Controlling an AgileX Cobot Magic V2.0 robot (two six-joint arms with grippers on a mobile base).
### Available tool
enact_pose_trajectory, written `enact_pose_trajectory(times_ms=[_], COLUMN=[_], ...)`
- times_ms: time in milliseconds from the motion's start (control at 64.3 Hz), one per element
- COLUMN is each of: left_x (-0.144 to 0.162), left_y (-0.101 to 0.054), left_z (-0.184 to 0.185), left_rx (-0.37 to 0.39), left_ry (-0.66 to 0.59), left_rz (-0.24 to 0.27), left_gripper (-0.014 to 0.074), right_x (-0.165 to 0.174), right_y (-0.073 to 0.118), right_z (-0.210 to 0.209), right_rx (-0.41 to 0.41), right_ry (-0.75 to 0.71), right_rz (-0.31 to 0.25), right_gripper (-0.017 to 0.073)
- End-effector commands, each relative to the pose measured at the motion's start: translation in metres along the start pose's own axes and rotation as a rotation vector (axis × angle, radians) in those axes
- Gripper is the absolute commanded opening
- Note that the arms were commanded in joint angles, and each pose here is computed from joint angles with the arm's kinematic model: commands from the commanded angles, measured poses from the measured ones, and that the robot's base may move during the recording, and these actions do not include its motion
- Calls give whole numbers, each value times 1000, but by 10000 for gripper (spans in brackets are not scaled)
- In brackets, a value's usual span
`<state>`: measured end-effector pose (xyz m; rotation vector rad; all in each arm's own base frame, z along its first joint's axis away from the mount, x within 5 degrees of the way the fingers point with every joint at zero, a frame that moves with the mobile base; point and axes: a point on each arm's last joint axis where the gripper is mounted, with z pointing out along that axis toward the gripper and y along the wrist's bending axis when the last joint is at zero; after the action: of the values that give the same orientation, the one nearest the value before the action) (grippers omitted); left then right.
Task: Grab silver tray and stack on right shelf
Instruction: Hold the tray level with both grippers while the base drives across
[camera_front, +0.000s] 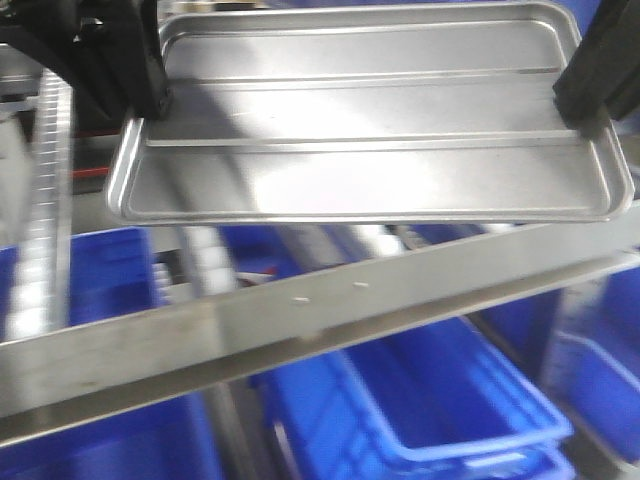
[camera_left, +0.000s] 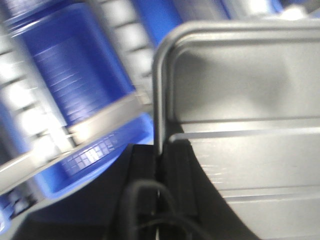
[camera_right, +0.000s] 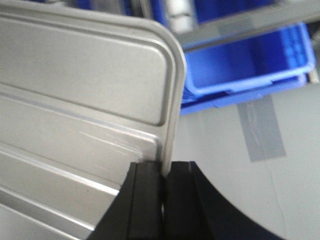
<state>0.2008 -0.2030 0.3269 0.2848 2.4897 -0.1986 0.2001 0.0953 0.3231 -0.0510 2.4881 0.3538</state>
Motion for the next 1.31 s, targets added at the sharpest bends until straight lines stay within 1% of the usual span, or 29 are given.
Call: enact_pose_trajectory(times_ms=[0, 1292], left_x=[-8, -8], left_y=[2, 2], left_z=[-17, -17], left_rx=[9, 9], left_ry=[-70, -70], left_rz=[30, 30], left_gripper=[-92, -92], right_x=[-12, -11], right_y=[3, 3], right_z=[-15, -15], right_rx=[-23, -21], right_ry=[-106, -101], right_rz=[-37, -37], right_gripper=[57, 57])
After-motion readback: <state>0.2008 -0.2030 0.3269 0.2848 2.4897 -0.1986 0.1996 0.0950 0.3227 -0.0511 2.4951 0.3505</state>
